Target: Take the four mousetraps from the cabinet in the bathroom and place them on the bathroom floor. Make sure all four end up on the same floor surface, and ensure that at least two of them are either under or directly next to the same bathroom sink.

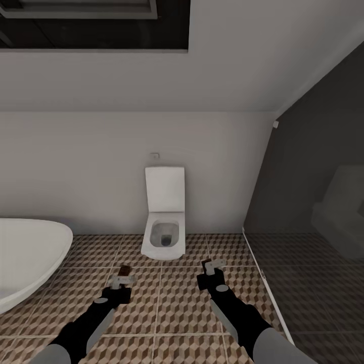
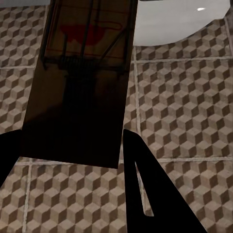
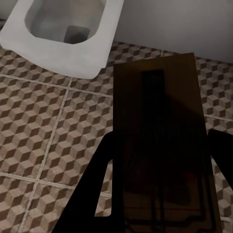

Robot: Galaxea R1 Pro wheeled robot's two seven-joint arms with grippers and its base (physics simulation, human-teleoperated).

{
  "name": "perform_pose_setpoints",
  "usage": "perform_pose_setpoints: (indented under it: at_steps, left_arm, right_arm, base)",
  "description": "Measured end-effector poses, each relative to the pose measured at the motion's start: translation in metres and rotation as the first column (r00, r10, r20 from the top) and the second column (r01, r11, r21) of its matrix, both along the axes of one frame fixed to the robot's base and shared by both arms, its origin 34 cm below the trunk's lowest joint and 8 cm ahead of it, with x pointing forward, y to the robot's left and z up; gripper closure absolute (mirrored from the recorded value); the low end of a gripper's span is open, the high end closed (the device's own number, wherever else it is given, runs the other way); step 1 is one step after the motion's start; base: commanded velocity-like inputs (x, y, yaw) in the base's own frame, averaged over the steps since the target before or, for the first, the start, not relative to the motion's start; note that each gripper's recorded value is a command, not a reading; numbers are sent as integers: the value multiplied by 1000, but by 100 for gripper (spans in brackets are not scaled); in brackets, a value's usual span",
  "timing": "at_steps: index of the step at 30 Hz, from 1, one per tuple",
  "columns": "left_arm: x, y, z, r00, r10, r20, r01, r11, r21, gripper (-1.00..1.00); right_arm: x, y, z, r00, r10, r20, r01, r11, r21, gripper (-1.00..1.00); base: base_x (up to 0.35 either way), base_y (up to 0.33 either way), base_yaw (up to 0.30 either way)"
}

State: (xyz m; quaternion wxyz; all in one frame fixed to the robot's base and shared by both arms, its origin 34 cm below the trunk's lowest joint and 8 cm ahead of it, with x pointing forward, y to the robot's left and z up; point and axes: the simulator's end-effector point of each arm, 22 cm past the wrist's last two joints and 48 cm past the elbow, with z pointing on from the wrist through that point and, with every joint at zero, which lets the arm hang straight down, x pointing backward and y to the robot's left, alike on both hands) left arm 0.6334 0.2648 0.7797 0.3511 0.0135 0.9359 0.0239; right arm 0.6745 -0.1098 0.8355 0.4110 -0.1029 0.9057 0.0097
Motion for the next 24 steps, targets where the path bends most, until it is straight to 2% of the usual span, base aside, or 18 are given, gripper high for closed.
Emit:
perform_pose_setpoints:
  at_steps: [8,18,24]
  left_arm:
    - [0,-9,0,1000,-5,0,5,1000,-11,100]
    - [0,-10,0,1000,-7,-1,7,1000,-12,100]
    - [3,-17,1,1000,-22,20,22,1000,-13,100]
  right_arm:
    - [0,-1,0,1000,0,0,0,1000,-1,100]
    - [0,-3,0,1000,-2,0,2,1000,-4,100]
    - [2,-3,-1,1000,-2,2,2,1000,-3,100]
  base:
    - [0,0,0]
    - [0,0,0]
    - [0,0,0]
